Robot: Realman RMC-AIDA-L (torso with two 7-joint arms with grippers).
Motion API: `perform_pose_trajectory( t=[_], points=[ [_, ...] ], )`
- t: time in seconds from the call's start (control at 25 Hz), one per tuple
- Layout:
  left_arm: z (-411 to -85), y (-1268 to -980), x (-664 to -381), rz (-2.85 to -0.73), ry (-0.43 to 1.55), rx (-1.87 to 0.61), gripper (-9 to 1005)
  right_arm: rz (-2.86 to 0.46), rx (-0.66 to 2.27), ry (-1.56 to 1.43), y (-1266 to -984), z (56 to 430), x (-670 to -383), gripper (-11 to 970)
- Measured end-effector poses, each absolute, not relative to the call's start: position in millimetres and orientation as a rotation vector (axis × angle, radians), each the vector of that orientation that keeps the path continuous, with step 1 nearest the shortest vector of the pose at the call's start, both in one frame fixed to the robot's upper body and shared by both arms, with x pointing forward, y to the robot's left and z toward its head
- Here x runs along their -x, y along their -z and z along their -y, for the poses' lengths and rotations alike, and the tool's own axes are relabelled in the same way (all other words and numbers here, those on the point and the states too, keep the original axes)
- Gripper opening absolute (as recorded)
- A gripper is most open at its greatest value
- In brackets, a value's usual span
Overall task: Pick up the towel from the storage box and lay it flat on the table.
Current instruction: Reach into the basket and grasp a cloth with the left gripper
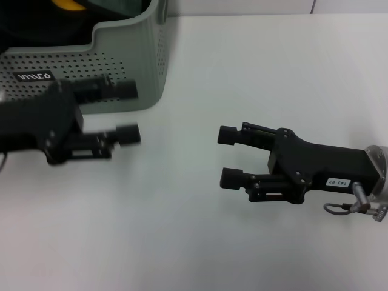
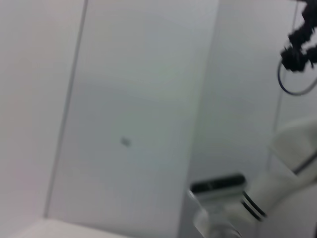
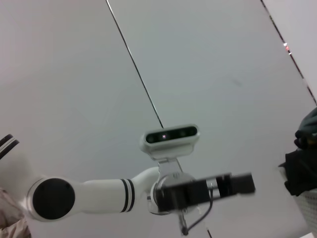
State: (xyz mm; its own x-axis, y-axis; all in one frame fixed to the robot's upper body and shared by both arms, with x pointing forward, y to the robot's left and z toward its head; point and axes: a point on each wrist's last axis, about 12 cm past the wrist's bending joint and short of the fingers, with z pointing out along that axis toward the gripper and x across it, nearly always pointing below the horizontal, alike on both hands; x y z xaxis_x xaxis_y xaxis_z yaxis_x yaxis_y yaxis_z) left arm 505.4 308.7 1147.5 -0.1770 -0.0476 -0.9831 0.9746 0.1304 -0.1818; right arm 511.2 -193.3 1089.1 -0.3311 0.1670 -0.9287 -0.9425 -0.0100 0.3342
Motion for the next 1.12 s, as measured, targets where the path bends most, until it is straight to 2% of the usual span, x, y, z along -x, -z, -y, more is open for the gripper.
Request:
perform_pose_trajectory(
  t=[0.16,0.44,0.68,0.76,0.88,1.12],
  points=[
    [-312.0,-1173.1,-501.6,-1.347,1.129,-0.984,783,-1.339,0.868,-1.493,-1084.8,200.1,-507.0,868],
    [-328.9,-1230.6,-465.6,-1.366,0.732,-0.966,754,-1.361,0.83,-1.457,-1078.8,203.4,-504.3,869],
    [-334.4,-1264.6,-465.2,-1.408,0.386,-0.919,754,-1.375,0.815,-1.443,-1076.4,203.4,-504.4,869],
    [-330.8,-1266.5,-467.3,-1.416,0.319,-0.913,754,-1.382,0.816,-1.437,-1075.6,200.6,-505.8,869],
    [-308.1,-1262.2,-474.2,-1.411,0.199,-0.967,755,-1.392,0.805,-1.428,-1074.2,200.0,-506.1,869],
    [-254.6,-1236.5,-492.1,-1.418,-0.227,-1.107,755,-1.412,0.754,-1.423,-1067.5,206.6,-497.7,869]
  ],
)
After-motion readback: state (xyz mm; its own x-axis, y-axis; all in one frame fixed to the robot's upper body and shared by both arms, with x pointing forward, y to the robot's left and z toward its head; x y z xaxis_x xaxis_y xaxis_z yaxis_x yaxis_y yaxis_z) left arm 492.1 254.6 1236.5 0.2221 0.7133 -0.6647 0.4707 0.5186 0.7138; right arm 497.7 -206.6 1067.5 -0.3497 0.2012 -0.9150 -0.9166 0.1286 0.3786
